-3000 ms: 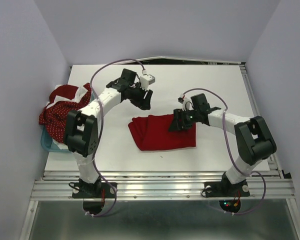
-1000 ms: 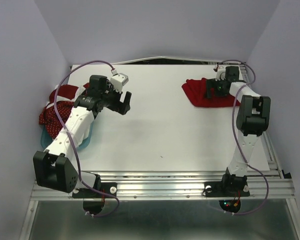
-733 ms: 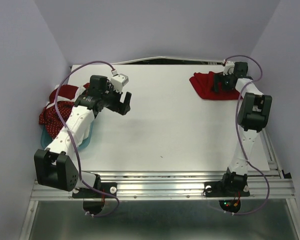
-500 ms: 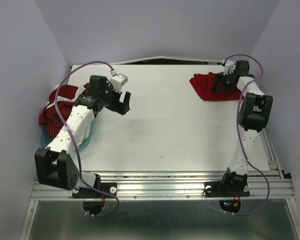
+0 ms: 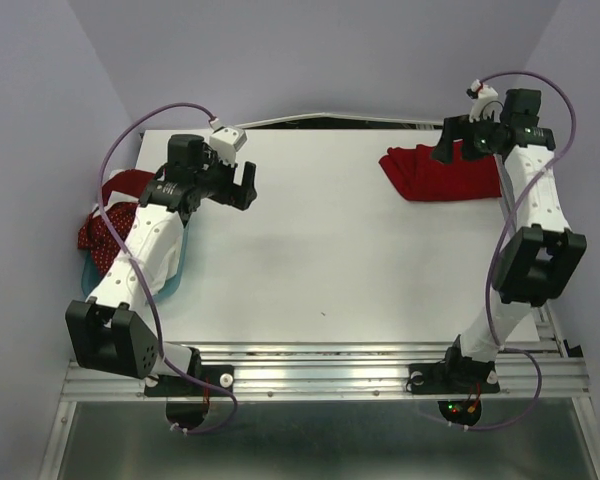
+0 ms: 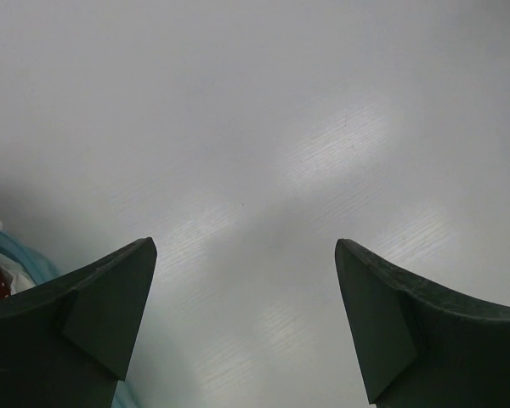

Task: Fold and stack the skirts
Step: Neatly place the folded skirt to the corner

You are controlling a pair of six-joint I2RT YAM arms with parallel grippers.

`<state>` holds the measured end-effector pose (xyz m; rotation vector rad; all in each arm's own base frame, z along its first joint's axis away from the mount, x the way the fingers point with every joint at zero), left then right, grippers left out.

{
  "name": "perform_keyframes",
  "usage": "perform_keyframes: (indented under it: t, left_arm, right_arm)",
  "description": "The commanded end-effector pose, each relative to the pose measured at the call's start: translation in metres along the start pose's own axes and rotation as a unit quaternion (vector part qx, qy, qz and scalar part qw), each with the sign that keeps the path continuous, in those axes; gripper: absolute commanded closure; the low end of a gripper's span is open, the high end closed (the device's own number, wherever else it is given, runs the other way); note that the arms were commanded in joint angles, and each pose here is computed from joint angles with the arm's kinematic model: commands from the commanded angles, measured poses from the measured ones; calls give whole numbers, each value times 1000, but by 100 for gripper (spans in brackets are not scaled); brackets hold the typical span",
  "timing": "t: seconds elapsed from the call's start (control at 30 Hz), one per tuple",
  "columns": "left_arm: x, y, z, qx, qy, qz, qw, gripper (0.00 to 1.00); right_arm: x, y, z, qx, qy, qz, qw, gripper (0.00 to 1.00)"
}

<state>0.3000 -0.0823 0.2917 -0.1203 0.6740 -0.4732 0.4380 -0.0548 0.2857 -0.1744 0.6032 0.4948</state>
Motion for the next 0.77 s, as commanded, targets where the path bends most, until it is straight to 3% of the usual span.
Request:
perform_keyframes:
  t: [0.0, 0.4, 0.73]
  left_arm:
    - [-16, -6, 23, 17, -76, -5, 997, 1]
    - [-21, 4, -31, 29, -65, 28, 997, 1]
    - [-32, 9, -49, 50, -65, 60, 995, 1]
  right_arm:
    - [-35, 53, -25, 43, 38, 62, 996, 0]
    - [-85, 141, -135, 71, 87, 79, 990, 0]
    - [-92, 157, -150, 77, 77, 68, 992, 0]
Point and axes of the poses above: each gripper's point midway between its finger pads, its own x axis out along the fingers, its own y axis along the line the jaws close on, z = x × y, the point moved 10 cm from there along -x, back along the fingers, and after that the axes turned 13 degrees about -x, right-handed, at the moved point
